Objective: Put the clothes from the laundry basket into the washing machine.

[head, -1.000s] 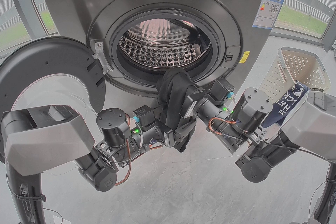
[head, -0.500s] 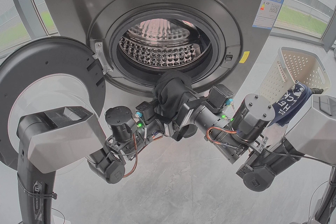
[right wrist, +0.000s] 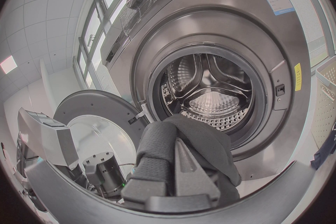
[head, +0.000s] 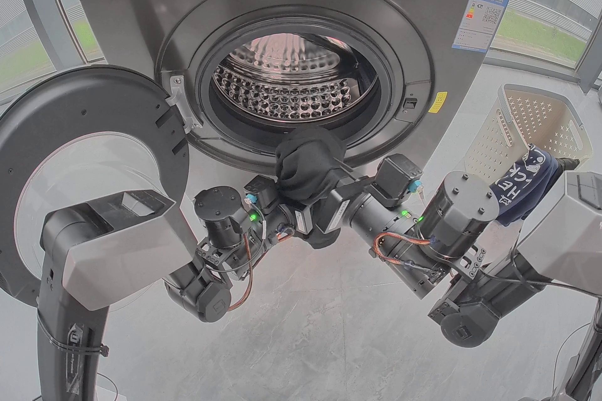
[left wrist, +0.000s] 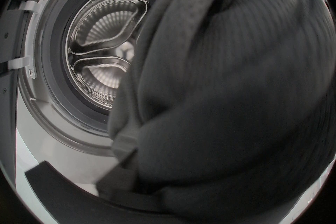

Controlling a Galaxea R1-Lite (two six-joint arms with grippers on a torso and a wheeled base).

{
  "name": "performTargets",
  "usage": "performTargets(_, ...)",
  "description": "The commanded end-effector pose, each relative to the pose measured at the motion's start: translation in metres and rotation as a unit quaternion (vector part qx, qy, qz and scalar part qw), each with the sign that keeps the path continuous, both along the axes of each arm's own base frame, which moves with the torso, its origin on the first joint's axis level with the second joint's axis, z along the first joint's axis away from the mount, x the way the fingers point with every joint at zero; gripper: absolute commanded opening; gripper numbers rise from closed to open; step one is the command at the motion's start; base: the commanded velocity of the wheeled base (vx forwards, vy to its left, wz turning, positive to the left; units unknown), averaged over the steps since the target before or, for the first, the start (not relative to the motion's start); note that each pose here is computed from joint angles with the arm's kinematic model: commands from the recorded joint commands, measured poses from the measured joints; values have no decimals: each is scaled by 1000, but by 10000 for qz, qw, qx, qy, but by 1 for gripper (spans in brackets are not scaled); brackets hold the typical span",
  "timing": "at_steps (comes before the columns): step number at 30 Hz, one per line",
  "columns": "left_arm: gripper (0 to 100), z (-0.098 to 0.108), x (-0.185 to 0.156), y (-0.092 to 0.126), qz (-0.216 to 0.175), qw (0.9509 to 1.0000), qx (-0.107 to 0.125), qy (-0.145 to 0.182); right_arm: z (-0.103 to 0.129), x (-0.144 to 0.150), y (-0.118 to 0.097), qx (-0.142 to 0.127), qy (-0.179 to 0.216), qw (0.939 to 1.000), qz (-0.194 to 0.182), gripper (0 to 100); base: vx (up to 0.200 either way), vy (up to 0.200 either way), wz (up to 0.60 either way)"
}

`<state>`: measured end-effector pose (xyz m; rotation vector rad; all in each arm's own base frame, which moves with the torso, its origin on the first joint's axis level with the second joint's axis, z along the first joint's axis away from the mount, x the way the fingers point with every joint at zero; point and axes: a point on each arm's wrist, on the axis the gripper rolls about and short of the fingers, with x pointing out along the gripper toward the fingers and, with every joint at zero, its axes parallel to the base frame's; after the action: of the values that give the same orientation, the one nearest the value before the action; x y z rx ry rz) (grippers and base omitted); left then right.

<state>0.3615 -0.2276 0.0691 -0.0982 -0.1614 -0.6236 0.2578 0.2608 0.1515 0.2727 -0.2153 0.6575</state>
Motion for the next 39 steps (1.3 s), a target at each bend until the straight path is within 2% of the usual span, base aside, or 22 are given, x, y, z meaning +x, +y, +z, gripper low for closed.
performTargets(1,0,7,9,6,217,9996,-131,-107,2,-2,-9,22,40,10000,-60,0,0,0,0)
performTargets(5,0,11,13,14,350,9991,-181,-139,5,0,-21,35,76,9998,-180,0,0,0,0)
performTargets(7,0,20,13,19,395,9986,-287,-180,-2,8,-35,-63,181,9990,-403,0,0,0,0)
performTargets(9,0,27,10,20,397,9983,-367,-201,-9,9,-40,-151,285,9984,-471,0,0,0,0)
performTargets(13,0,40,4,19,379,9977,-494,-265,-23,10,-42,-287,513,9971,-491,0,0,0,0)
performTargets(19,0,51,-10,20,299,9978,-519,-274,-46,19,-41,-486,762,9943,-568,0,0,0,0)
performTargets(25,0,55,-20,20,224,9983,-494,-232,-44,22,-41,-455,710,9946,-601,0,0,0,0)
performTargets(26,0,56,-22,18,208,9982,-505,-243,-42,22,-41,-428,691,9949,-599,100,0,0,0)
performTargets(30,0,59,-25,18,188,9982,-525,-238,-37,20,-43,-393,651,9954,-591,100,0,0,0)
performTargets(35,0,59,-35,23,200,9987,-455,-120,-40,4,-55,-630,791,9937,-484,100,0,0,0)
performTargets(38,0,60,-45,29,195,9989,-431,-16,-48,-19,-68,-1027,968,9898,-208,100,0,0,0)
performTargets(39,0,63,-52,33,187,9988,-452,35,-54,-29,-75,-1285,1027,9863,-116,100,0,0,0)
